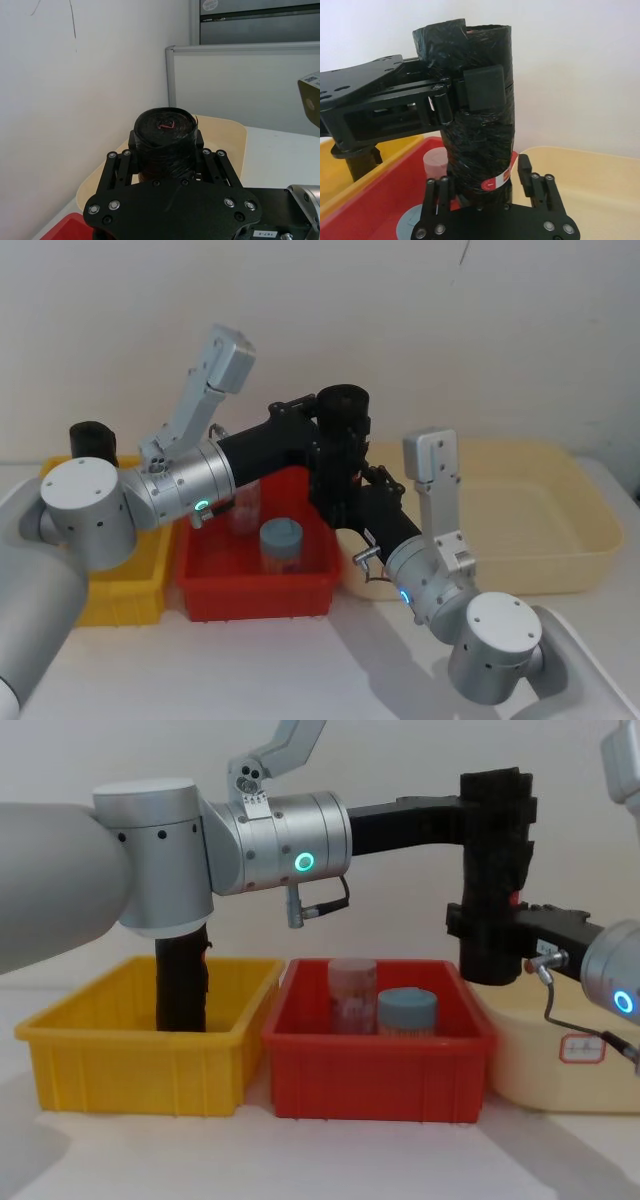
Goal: Pick up the garbage bag with the one hand and transfer it to the other hand.
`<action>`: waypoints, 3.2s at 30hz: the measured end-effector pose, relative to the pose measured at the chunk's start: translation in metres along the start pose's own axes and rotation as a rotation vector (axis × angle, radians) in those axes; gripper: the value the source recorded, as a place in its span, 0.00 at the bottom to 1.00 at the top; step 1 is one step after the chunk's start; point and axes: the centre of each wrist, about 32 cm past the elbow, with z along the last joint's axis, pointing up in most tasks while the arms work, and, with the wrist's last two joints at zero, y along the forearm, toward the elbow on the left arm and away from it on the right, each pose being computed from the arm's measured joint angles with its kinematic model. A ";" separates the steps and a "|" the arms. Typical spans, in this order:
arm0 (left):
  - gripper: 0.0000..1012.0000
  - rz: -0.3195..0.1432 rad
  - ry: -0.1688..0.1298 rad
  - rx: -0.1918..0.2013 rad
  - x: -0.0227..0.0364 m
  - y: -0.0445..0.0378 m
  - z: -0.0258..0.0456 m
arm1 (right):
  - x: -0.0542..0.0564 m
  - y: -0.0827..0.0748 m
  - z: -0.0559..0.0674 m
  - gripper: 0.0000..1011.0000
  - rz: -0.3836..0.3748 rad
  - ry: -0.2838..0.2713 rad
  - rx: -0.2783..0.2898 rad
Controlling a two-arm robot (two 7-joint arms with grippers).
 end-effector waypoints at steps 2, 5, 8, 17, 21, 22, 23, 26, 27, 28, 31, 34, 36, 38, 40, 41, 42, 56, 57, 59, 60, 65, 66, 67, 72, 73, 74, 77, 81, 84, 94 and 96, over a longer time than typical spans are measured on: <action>0.55 0.000 0.000 0.000 0.0000 0.0000 0.0000 | 0.000 0.000 0.000 0.68 -0.001 -0.001 -0.001; 0.55 0.000 0.000 0.000 0.0000 0.0000 0.0000 | 0.000 0.001 0.001 0.57 -0.002 -0.002 -0.003; 0.55 0.000 0.000 0.000 0.0000 0.0000 0.0000 | 0.000 0.001 0.003 0.50 -0.003 -0.003 -0.004; 0.66 0.000 0.000 0.000 0.0000 0.0000 0.0000 | 0.000 0.000 0.005 0.47 -0.008 0.000 -0.003; 0.77 0.000 0.000 0.000 0.0000 0.0000 0.0000 | 0.001 0.000 0.006 0.47 -0.010 0.007 -0.003; 0.79 0.000 0.000 0.000 0.0000 0.0000 0.0000 | 0.001 0.000 0.006 0.47 -0.011 0.009 -0.003; 0.81 0.000 0.000 0.000 0.0000 0.0000 0.0000 | 0.001 0.000 0.007 0.47 -0.012 0.012 -0.002; 0.91 0.000 0.000 0.000 0.0000 0.0000 0.0000 | 0.002 0.000 0.008 0.47 -0.017 0.021 -0.004; 0.93 0.000 0.000 0.000 0.0000 0.0000 0.0000 | 0.003 0.000 0.008 0.47 -0.022 0.027 -0.005; 0.97 0.000 0.000 0.000 0.0000 0.0000 0.0000 | 0.004 0.000 0.008 0.47 -0.024 0.028 -0.005; 0.99 0.000 0.000 0.000 0.0000 0.0000 0.0000 | 0.007 0.001 0.010 0.47 -0.034 0.034 -0.005; 0.99 0.000 0.000 0.000 0.0000 0.0000 0.0000 | 0.013 0.003 0.013 0.47 -0.061 0.042 -0.008; 0.99 0.000 0.000 0.000 0.0000 0.0000 0.0000 | 0.016 0.005 0.014 0.47 -0.075 0.045 -0.010; 0.99 0.000 0.000 0.000 0.0000 0.0000 0.0000 | 0.021 0.007 0.015 0.47 -0.098 0.048 -0.012; 0.99 0.000 0.000 0.000 0.0000 0.0000 0.0000 | 0.027 0.010 0.018 0.47 -0.125 0.051 -0.013; 0.99 0.000 0.000 0.000 0.0000 0.0000 0.0000 | 0.029 0.011 0.018 0.47 -0.132 0.052 -0.013; 0.99 0.000 0.000 0.000 0.0000 0.0000 0.0000 | 0.031 0.011 0.019 0.47 -0.142 0.053 -0.013; 0.99 0.000 0.000 0.000 0.0000 0.0000 0.0000 | 0.077 0.022 0.033 0.47 -0.345 0.061 -0.022; 0.99 0.000 0.000 0.000 0.0000 0.0000 0.0000 | 0.080 0.022 0.034 0.48 -0.358 0.061 -0.022; 0.99 0.000 0.000 0.000 0.0000 0.0000 0.0000 | 0.087 0.022 0.036 0.54 -0.394 0.060 -0.024; 0.99 0.000 0.000 0.000 0.0000 0.0000 0.0000 | 0.090 0.022 0.037 0.58 -0.407 0.060 -0.024; 0.99 0.000 0.000 0.000 0.0000 0.0000 0.0000 | 0.103 0.019 0.044 0.71 -0.477 0.044 -0.028; 0.99 0.000 0.000 0.000 0.0000 0.0000 0.0000 | 0.104 0.019 0.044 0.76 -0.484 0.040 -0.028; 0.99 0.000 0.000 0.000 0.0000 0.0000 0.0000 | 0.105 0.018 0.045 0.78 -0.488 0.037 -0.026; 0.99 0.000 0.000 0.000 0.0000 0.0000 0.0000 | 0.111 0.015 0.055 0.90 -0.517 -0.009 -0.007; 0.99 0.000 0.000 0.000 -0.0001 0.0002 0.0000 | 0.111 0.014 0.056 0.95 -0.519 -0.017 -0.002; 0.99 0.000 -0.001 -0.001 -0.0002 0.0004 0.0000 | 0.111 0.014 0.057 0.96 -0.520 -0.025 0.002; 0.99 0.009 -0.003 -0.003 -0.0015 0.0022 -0.0001 | 0.109 0.011 0.064 0.99 -0.516 -0.070 0.033; 0.99 0.034 -0.009 -0.008 -0.0041 0.0068 -0.0001 | 0.106 0.010 0.069 0.99 -0.503 -0.105 0.058; 0.99 0.062 -0.016 -0.014 -0.0074 0.0121 0.0001 | 0.100 0.008 0.075 0.99 -0.470 -0.144 0.086; 0.99 0.181 -0.049 -0.030 -0.0234 0.0382 0.0004 | 0.079 0.002 0.083 0.99 -0.350 -0.205 0.123; 0.99 0.212 -0.059 -0.031 -0.0274 0.0454 0.0008 | 0.074 0.001 0.083 0.99 -0.325 -0.212 0.123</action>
